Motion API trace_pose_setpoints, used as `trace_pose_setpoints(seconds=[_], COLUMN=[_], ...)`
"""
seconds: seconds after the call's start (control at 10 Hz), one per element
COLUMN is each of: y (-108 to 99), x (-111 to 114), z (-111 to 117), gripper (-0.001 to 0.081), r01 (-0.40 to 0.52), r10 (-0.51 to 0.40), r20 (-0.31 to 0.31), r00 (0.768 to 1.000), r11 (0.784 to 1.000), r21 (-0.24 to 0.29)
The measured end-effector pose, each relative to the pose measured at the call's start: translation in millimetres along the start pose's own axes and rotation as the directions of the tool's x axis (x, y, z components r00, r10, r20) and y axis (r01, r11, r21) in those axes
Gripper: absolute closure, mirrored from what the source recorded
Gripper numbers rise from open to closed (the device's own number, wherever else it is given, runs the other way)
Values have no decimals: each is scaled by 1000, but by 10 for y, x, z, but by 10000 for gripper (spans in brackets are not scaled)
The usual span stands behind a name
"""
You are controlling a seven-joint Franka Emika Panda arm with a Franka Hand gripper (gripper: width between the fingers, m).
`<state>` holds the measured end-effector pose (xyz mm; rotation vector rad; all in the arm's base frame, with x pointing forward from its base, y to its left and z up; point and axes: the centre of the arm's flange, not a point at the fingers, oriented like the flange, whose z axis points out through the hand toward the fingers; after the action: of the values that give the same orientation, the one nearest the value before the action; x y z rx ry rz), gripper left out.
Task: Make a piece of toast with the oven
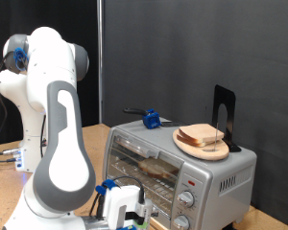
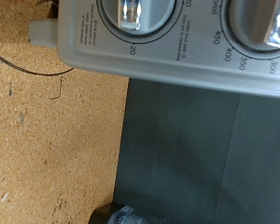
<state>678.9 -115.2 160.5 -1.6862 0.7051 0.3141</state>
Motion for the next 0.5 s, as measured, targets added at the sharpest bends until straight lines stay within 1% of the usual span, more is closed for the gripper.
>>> trace_pose_setpoints(seconds=[0.3,0.5], y=[48,44], x=[46,41], z=[257,463], gripper=[-3,-3], r01=[29,36], r10=[-29,-36], r20=[36,48], r00=[999,998], r11=[1000,999], r21=[2,-7])
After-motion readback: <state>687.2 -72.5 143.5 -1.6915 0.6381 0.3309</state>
